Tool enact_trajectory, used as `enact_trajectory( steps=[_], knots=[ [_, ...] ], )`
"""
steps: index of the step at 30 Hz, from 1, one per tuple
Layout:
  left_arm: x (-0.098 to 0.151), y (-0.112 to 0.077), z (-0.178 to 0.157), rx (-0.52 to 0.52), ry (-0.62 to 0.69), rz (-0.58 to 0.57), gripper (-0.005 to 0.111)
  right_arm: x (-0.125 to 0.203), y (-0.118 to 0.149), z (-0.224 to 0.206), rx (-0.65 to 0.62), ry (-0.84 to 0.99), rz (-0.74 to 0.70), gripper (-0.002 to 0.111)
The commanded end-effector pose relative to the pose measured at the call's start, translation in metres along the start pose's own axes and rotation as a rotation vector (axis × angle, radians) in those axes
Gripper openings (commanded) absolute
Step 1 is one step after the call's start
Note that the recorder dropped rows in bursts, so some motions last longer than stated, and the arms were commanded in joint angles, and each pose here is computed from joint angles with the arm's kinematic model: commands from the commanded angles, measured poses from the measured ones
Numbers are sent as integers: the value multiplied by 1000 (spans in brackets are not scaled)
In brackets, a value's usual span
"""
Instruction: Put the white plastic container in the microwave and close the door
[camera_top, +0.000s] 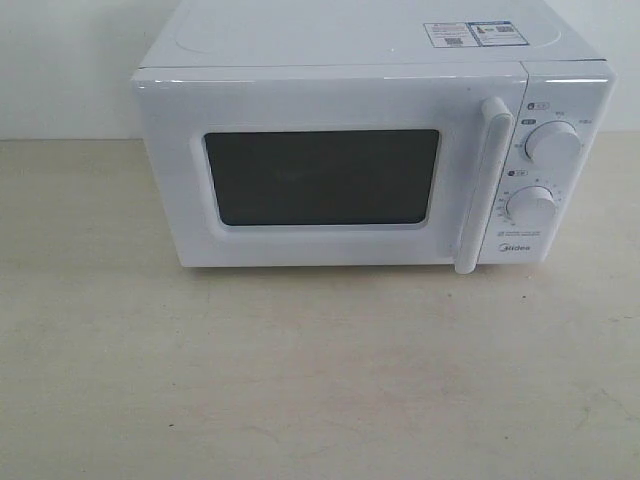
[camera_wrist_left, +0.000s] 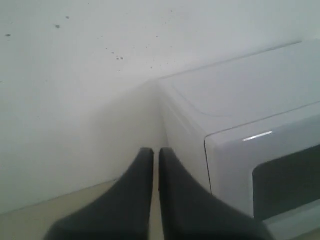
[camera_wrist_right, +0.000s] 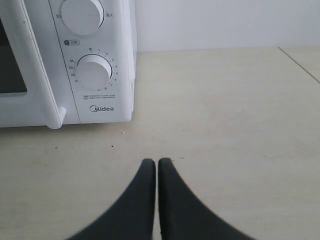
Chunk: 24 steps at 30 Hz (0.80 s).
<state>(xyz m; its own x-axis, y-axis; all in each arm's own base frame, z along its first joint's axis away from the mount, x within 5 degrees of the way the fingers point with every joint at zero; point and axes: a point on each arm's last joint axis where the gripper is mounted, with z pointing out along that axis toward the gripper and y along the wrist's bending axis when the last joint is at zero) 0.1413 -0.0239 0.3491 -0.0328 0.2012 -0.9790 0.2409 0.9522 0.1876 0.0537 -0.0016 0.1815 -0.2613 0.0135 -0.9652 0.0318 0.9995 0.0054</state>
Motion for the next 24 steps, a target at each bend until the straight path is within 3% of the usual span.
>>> enact_trajectory(
  steps=[1,8,12,20,24],
  knots=[
    [31,-7,-27,-38,-7,-20,4,0,0,0,6,-6,2,0],
    [82,-21,-42,-30,49,-89,4,0,0,0,6,-6,2,0],
    [93,-24,-44,-26,58,-161,4,0,0,0,6,-6,2,0],
    [85,-24,-45,-10,-44,-699,4,0,0,0,6,-6,2,0],
    [82,-22,-52,-35,-103,-758,4,0,0,0,6,-6,2,0]
  ],
)
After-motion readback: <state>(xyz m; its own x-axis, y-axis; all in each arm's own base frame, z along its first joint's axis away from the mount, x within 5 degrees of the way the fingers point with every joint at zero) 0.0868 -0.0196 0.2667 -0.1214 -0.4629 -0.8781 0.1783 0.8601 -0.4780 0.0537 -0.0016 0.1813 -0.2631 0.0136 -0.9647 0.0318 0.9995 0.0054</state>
